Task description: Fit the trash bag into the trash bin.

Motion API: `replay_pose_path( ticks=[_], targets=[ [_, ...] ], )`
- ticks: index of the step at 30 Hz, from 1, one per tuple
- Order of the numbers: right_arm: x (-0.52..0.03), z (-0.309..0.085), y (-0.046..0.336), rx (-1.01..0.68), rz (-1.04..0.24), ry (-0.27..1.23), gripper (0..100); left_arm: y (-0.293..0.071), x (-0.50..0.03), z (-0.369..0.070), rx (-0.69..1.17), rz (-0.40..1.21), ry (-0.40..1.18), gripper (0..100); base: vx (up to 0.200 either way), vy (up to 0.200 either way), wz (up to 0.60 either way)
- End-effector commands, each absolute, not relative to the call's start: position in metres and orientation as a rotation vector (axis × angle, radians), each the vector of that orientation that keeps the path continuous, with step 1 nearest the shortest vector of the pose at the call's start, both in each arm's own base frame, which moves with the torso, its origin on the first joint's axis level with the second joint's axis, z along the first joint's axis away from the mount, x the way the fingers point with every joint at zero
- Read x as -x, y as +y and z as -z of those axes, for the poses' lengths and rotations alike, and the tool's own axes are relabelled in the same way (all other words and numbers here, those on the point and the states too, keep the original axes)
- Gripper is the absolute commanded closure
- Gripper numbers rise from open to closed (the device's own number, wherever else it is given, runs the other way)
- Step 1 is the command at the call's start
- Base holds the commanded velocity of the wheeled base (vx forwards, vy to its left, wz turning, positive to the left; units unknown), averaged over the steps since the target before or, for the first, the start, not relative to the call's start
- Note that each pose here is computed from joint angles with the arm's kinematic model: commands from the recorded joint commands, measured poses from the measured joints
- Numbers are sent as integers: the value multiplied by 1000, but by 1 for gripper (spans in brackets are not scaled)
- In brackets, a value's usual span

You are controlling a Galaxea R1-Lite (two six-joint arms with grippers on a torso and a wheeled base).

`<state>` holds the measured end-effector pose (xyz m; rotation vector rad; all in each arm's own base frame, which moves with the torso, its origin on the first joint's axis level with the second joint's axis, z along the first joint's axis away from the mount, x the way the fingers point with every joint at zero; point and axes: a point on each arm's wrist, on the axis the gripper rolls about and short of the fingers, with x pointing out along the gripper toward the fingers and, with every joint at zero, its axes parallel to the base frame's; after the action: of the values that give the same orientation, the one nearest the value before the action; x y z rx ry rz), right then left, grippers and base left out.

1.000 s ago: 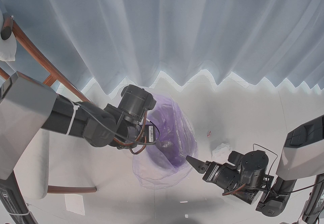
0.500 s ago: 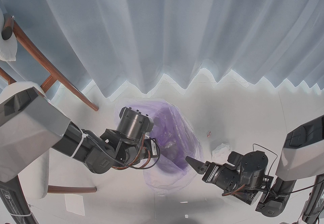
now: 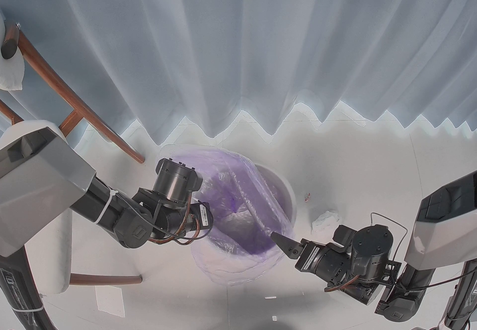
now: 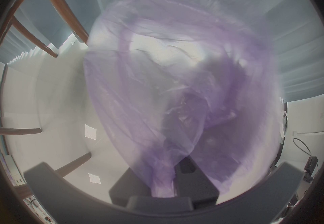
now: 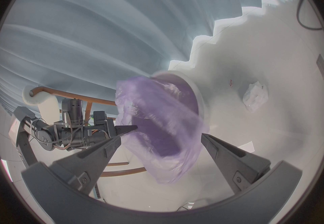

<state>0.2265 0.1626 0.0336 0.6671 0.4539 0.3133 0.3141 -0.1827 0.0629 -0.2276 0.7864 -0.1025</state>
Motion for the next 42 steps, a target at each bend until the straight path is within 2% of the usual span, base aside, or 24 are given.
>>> replay_pose_path(
  ticks=[1,10,17,28,29,37,42],
  targets=[
    [-225,-35,165,-673,-319,440,0,-181,-314,-68,235,101,770,100,0,0,0],
    [-225,-36,163,-648,-311,428,0,-181,-308,-79,232,96,744,100,0,0,0],
    [-226,-28,162,-520,-318,429,0,-173,-297,-76,206,58,749,100,0,0,0],
    [-226,-27,163,-514,-321,431,0,-172,-296,-59,215,53,731,100,0,0,0],
    [-226,-27,163,-514,-321,431,0,-173,-296,-56,215,53,730,0,0,0,0],
    [-226,-26,163,-512,-320,438,0,-177,-294,-60,222,77,701,0,0,0,0],
    [-226,-24,163,-510,-318,442,0,-177,-285,-90,243,117,634,0,0,0,0]
  ],
)
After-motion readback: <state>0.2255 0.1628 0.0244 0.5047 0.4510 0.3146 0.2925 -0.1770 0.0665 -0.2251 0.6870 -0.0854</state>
